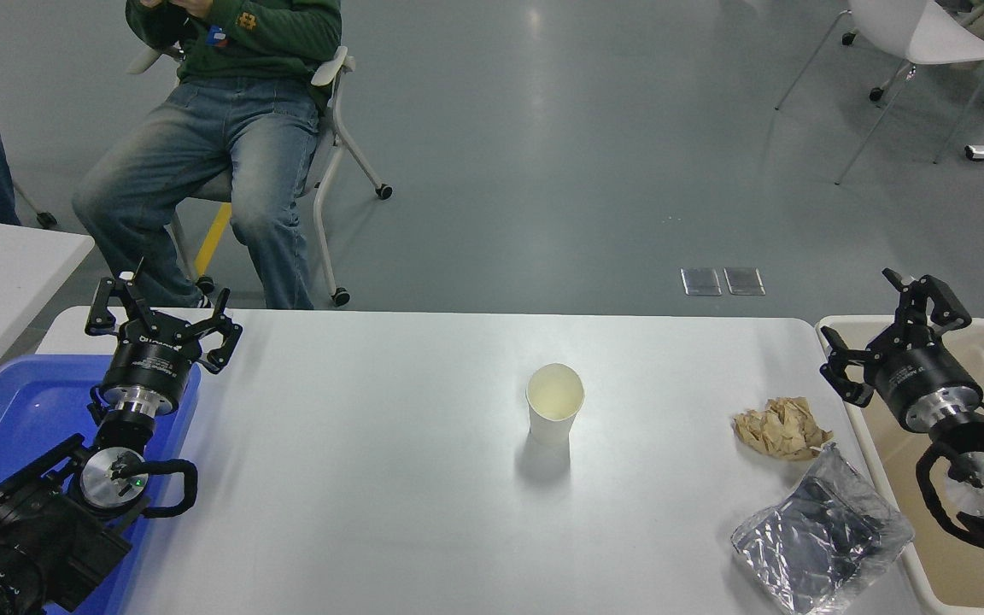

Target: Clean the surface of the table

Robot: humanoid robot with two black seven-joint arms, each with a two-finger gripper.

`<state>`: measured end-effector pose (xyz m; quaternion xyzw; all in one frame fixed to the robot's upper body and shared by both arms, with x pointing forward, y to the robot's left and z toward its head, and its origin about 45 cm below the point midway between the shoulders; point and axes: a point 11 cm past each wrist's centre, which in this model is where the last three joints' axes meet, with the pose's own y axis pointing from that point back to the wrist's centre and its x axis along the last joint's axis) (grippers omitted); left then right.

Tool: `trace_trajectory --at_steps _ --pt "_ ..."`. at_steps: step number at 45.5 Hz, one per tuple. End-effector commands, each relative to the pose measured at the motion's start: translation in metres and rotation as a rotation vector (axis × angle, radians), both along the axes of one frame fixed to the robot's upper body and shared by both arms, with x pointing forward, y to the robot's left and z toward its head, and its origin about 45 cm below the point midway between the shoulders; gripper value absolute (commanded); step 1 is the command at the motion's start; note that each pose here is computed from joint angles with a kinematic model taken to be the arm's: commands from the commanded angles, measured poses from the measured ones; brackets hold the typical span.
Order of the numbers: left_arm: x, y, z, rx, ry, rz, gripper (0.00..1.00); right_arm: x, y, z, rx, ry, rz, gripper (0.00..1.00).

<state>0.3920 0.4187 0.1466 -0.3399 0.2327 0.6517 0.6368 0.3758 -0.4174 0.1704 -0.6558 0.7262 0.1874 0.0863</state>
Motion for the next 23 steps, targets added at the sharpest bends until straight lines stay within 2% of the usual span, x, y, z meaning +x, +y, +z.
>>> trace_trajectory --at_steps 1,23 --pt "-0.0004 -0.0005 -0.0009 0.002 0.004 -0.004 1.0 0.0 0.0029 -0.0013 0.006 0.001 0.004 1.0" --pt "-0.0004 -0.0018 -0.0017 0.01 0.01 -0.013 1.0 0.0049 0.0095 0.0016 0.02 -0.012 0.012 1.0"
